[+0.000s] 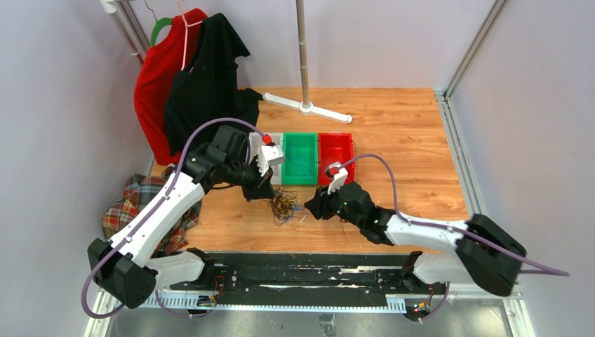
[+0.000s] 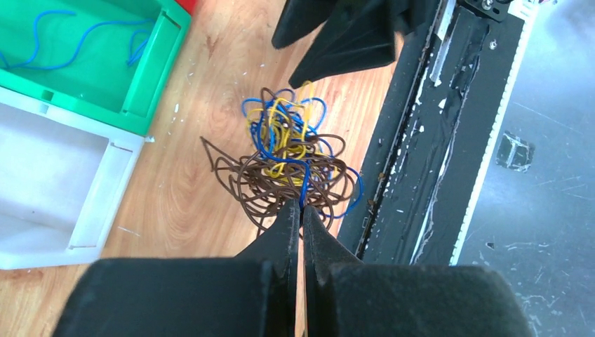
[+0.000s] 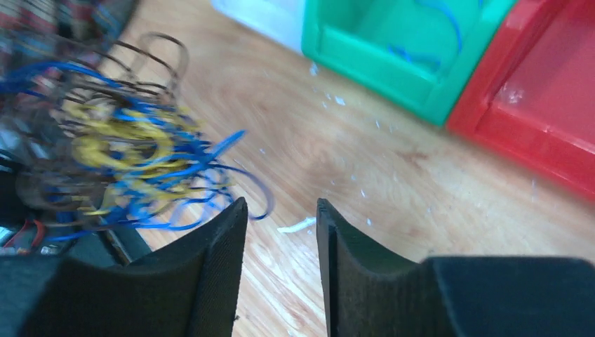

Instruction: Untangle the cables

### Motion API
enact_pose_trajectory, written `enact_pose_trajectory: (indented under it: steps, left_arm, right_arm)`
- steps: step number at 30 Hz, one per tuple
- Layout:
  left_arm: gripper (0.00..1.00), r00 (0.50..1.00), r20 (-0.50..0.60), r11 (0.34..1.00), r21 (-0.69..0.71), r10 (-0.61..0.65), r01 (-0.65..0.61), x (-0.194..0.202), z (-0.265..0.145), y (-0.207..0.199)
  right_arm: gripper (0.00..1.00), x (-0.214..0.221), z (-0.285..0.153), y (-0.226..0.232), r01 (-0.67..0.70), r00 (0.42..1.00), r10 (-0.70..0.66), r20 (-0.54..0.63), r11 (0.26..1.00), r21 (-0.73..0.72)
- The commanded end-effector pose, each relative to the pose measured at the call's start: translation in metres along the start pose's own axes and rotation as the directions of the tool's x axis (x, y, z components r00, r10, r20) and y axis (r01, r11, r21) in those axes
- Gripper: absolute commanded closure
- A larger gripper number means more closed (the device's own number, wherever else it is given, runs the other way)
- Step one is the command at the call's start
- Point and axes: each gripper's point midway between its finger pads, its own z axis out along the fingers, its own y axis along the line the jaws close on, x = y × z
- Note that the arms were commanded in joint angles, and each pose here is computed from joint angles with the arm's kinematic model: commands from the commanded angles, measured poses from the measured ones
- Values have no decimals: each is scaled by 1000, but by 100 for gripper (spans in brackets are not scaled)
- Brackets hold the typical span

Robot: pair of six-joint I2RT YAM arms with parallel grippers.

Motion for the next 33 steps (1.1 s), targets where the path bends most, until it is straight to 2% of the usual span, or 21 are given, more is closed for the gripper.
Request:
enact_pose_trajectory:
  steps: [1, 6, 11, 21, 28, 33]
  left_arm:
    - [99, 999, 16, 999, 10, -42, 42, -6, -6, -7]
    - [99, 998, 21, 998, 20, -65, 64, -7, -6, -10]
    - [99, 995, 45, 995, 51, -86, 83, -15, -9, -17]
    - [99, 993, 83, 989, 123, -87, 76, -28, -23, -39]
    - [99, 987, 107, 974, 201, -123, 100, -36, -28, -57]
    - [99, 981, 125, 962, 250, -145, 111, -45, -33, -66]
  right_arm:
    - [51, -48, -23, 30, 118, 984, -112, 140, 992, -38]
    - [39, -84, -39, 74, 230, 952, -198, 231, 966, -119]
    - [40, -98, -34, 104, 303, 932, -253, 259, 937, -176]
    - [44, -109, -4, 107, 310, 924, -265, 277, 942, -131]
    - [42, -120, 6, 100, 256, 907, -209, 366, 963, -84]
    - [44, -100, 20, 96, 224, 928, -184, 324, 970, -92]
